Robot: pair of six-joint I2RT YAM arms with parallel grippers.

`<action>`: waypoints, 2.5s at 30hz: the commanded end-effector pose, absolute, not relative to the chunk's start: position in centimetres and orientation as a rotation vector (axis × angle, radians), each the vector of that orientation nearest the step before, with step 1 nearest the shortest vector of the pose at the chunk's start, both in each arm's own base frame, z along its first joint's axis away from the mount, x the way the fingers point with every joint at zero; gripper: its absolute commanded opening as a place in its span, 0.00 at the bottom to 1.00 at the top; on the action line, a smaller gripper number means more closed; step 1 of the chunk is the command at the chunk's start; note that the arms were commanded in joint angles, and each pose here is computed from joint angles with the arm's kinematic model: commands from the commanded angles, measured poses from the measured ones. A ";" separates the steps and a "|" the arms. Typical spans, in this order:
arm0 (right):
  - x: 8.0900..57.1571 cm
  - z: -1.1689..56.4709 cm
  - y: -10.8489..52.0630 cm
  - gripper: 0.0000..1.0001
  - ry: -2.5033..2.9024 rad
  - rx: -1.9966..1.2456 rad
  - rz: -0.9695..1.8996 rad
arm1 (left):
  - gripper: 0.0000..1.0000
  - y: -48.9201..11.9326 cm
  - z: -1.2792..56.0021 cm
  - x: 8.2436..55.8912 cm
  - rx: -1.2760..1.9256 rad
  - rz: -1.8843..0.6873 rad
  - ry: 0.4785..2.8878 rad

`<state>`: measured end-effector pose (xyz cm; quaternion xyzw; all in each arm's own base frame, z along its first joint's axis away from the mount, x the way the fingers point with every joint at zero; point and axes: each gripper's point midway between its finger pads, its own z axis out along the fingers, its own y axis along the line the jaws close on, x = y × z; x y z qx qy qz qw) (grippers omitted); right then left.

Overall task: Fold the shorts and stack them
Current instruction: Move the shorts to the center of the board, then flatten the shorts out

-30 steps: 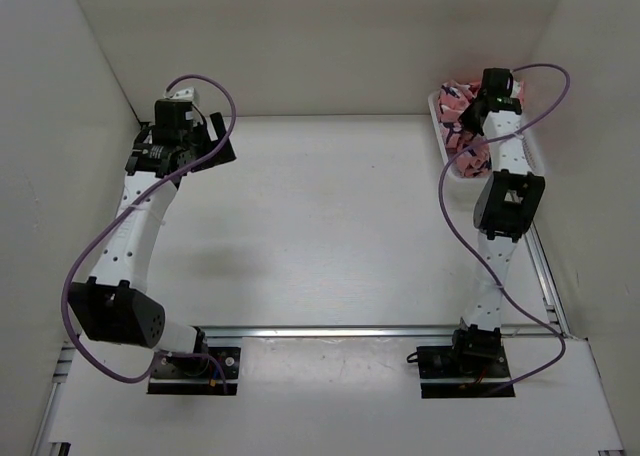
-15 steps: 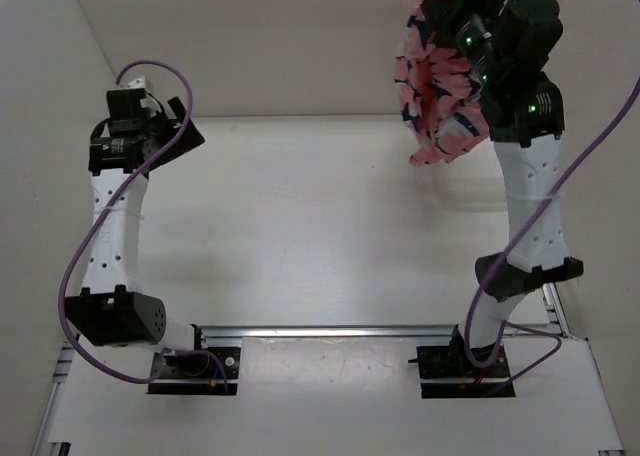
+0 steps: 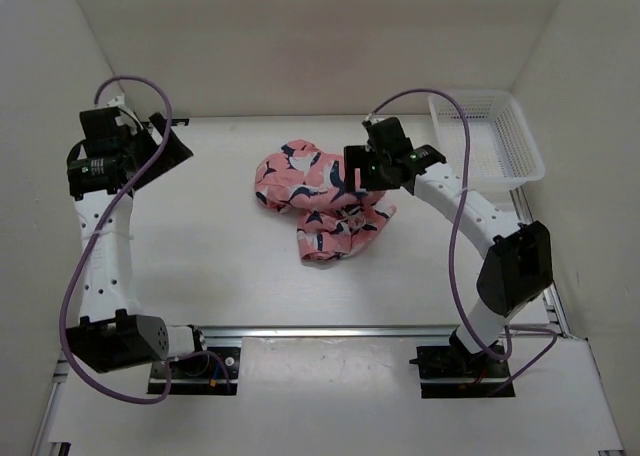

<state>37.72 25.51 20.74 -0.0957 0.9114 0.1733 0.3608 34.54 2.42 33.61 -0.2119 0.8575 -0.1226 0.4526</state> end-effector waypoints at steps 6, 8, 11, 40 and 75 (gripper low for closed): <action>35.4 25.2 19.6 0.50 2.268 -0.016 0.567 | 0.47 -5.2 19.2 33.3 -0.543 -0.660 2.439; 35.1 23.8 18.7 0.30 2.310 0.062 0.619 | 0.20 -5.7 16.4 34.1 -0.573 -0.681 2.510; 35.3 22.0 17.2 0.49 2.362 0.192 0.659 | 0.19 -7.2 15.2 35.5 -0.529 -0.698 2.561; 40.1 11.8 19.9 0.09 2.538 0.531 1.062 | 0.10 -15.2 9.2 47.7 -0.433 -0.760 2.682; 29.4 17.5 10.8 0.69 2.405 0.211 0.380 | 0.13 -2.7 20.9 30.7 -0.540 -0.438 2.441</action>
